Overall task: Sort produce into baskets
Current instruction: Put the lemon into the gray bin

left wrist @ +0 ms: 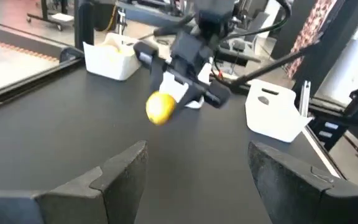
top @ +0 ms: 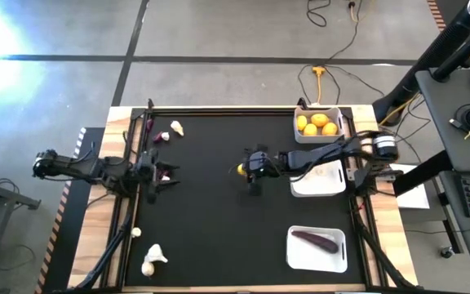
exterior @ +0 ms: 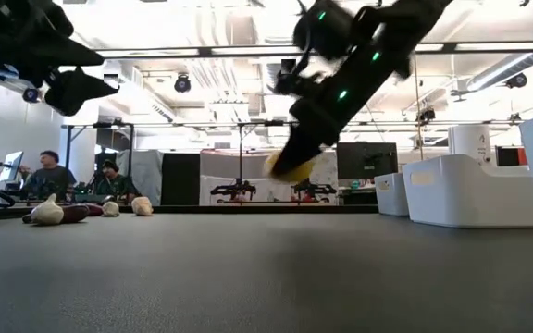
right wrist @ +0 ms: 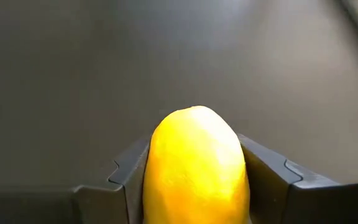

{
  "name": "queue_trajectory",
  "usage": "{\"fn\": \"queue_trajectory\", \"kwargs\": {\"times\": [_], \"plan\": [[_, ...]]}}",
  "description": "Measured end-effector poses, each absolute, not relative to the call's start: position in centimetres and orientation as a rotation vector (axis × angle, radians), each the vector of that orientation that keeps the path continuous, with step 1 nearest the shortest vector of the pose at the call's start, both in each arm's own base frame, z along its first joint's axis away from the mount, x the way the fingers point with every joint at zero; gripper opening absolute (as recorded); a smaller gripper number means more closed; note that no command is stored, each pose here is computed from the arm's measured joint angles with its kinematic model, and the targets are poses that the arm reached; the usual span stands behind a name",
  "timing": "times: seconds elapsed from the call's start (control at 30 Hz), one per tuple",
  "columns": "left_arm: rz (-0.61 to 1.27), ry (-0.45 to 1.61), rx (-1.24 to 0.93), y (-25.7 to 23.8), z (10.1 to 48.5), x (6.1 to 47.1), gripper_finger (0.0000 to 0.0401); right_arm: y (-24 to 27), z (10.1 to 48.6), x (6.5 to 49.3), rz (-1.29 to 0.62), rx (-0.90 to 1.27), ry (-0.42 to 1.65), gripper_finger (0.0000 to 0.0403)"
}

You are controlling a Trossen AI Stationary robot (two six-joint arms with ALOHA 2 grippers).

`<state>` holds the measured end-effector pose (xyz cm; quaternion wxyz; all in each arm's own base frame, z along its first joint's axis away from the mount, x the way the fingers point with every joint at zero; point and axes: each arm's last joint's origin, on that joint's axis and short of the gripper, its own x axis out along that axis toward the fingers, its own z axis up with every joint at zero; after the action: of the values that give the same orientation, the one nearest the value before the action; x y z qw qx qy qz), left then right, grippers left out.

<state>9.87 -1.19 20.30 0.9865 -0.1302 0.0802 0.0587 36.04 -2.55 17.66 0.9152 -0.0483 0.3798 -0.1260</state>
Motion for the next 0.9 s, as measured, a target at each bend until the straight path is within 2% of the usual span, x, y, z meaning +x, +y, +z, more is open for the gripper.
{"fn": "queue_trajectory", "kwargs": {"times": [0.2, 0.3, 0.4, 0.5, 0.67, 0.9], "plan": [[0.1, 0.123, -0.279, -1.1, 18.7, 9.2, 0.0259, -4.4, 22.7, 30.7, -0.742, -0.207, 0.768, 0.0208], [0.092, 0.078, -0.286, -1.1, 18.0, 9.3, 0.0259, -5.9, 24.7, 27.1, -0.945, -0.172, 0.772, 0.0199], [0.084, 0.032, -0.285, -1.1, 17.4, 9.4, 0.0259, -7.9, 25.8, 23.6, -1.11, -0.038, 0.743, 0.0192], [0.065, 0.023, -0.265, -1.2, 17.3, 9.4, 0.0259, -10.2, 25.6, 21.2, -1.234, 0.07, 0.708, 0.0193], [0.066, 0.042, -0.261, -1.2, 17.2, 9.6, 0.0259, -14.7, 23.0, 18.9, -1.253, 0.274, 0.832, 0.0196], [0.071, 0.064, -0.282, -1.3, 17.0, 9.7, 0.0259, -19.1, 20.2, 17.3, -1.407, 0.364, 0.913, 0.0197]]}}
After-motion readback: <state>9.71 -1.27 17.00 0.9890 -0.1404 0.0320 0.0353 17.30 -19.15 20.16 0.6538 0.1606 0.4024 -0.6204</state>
